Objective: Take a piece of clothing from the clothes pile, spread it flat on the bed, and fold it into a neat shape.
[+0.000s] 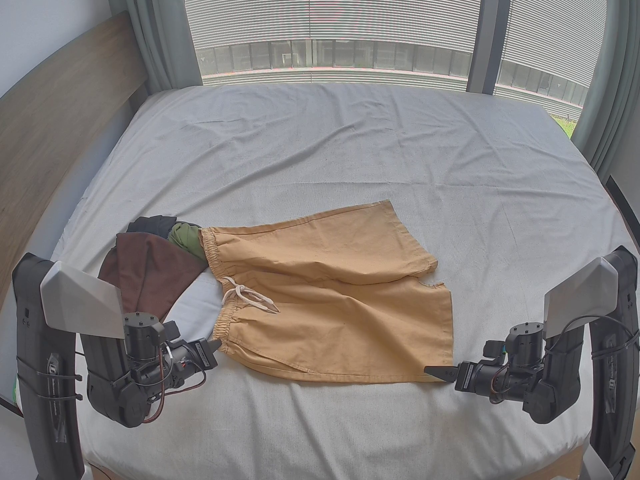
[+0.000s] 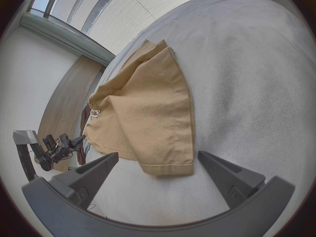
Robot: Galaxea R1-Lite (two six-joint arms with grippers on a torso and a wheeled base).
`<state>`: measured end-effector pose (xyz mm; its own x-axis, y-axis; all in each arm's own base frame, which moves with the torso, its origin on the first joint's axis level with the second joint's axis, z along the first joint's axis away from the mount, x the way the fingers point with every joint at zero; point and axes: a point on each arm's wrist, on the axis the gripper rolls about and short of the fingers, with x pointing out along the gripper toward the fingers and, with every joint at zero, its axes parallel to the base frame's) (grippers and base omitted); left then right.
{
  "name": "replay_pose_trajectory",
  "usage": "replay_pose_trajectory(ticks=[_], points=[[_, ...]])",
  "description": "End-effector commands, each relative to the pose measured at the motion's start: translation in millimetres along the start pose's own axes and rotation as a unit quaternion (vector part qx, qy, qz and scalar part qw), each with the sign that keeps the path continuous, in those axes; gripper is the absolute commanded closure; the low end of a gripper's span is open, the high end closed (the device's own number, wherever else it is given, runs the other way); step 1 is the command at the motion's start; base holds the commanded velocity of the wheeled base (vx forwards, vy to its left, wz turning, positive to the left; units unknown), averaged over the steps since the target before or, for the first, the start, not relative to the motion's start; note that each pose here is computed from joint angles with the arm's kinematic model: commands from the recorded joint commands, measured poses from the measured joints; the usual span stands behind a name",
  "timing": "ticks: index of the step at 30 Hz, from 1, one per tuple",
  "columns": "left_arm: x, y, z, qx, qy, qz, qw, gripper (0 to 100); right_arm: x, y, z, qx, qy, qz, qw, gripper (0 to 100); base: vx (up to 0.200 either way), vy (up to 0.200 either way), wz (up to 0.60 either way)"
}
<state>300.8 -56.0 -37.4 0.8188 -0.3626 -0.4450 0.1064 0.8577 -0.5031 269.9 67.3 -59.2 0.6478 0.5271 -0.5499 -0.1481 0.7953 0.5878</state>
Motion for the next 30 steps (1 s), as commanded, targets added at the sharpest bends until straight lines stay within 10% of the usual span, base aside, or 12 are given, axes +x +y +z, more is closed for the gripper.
replay_pose_trajectory(ticks=[1,30], points=[[0,-1,1,0.001,-0.002,-0.001,1.0000,100,2,4,-3,0.006,0.006,0.006,0.9999,0,0.000,0.000,0.00],[2,0,0,0.001,-0.001,-0.001,1.0000,100,-17,23,14,0.030,-0.025,0.033,0.9987,0,0.000,0.000,0.00]])
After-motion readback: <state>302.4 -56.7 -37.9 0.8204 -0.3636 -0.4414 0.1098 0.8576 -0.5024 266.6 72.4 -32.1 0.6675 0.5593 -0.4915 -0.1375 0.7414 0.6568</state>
